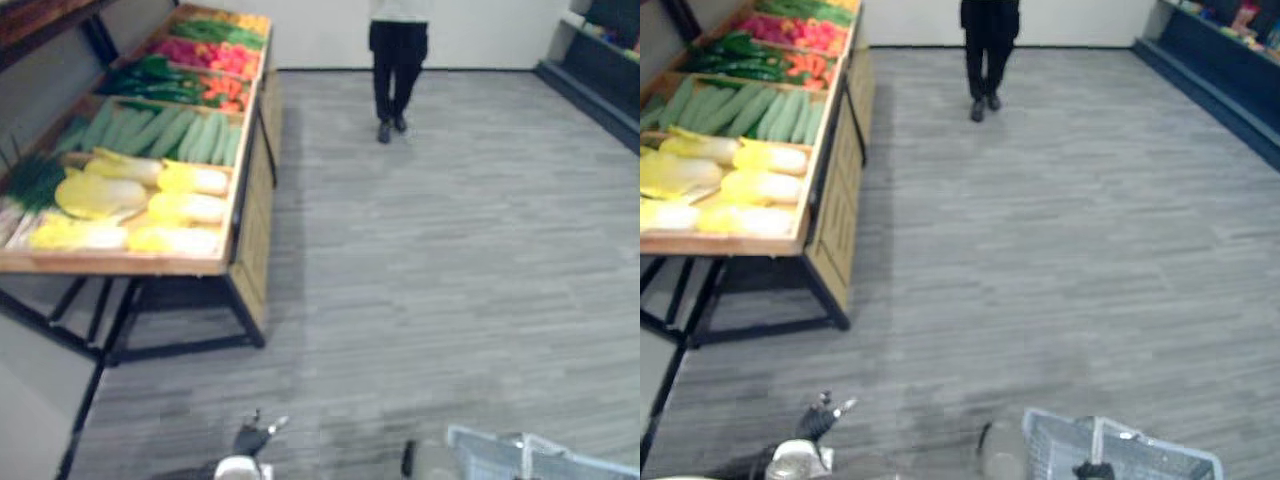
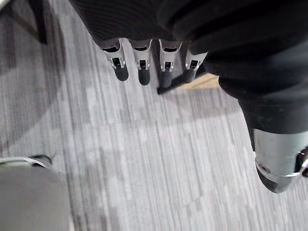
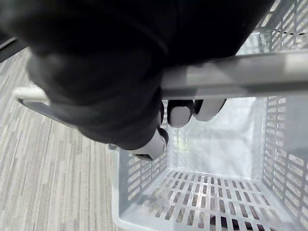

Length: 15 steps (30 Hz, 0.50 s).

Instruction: Pick vegetable in the basket

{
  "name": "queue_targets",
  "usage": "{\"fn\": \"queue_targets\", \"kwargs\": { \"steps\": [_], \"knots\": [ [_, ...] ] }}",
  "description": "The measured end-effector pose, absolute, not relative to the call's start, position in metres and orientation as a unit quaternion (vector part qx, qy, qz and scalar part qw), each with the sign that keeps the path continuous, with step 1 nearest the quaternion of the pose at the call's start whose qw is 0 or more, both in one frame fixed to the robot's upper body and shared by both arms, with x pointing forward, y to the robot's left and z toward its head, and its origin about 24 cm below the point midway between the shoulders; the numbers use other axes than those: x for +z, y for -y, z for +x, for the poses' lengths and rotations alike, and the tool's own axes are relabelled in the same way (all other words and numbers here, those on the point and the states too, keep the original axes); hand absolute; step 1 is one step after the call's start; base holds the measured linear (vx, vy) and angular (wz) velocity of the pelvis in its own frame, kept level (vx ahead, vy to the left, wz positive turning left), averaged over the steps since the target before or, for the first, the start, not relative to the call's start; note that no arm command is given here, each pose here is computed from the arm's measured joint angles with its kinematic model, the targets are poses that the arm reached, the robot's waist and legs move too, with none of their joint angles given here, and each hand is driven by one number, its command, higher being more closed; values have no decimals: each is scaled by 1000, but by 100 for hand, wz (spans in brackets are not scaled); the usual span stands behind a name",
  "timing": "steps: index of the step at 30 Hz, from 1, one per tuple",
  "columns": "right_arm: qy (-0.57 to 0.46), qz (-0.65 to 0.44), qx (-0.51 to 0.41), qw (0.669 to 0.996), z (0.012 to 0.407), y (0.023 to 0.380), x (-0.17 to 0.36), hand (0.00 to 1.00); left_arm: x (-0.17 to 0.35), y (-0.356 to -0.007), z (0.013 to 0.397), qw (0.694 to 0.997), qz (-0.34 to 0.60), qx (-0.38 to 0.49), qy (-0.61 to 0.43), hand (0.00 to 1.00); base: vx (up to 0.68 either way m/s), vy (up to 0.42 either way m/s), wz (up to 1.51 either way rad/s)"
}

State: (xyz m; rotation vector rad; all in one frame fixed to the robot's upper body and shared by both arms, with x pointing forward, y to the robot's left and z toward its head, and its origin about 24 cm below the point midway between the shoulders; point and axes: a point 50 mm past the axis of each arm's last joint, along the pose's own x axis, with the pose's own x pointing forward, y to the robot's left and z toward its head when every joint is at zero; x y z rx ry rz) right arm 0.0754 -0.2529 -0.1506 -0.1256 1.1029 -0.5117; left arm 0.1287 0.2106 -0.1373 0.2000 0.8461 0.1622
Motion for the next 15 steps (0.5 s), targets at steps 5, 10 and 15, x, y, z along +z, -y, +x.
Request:
{"fn": "queue_targets", "kwargs": {
  "steps": [5,10,15],
  "knots": [
    [-508,-53,-237,827,82,249,-150,100,-136,-203,140,909,98,67,-400,0,546,-290,39],
    [-515,-70,-244,818,76,266,-148,100,-145,-190,127,899,76,65,-427,0,673,-473,16],
    [-525,-74,-216,820,83,258,-151,100,-141,-192,132,906,47,97,-410,0,493,-219,-3]
  ]
}}
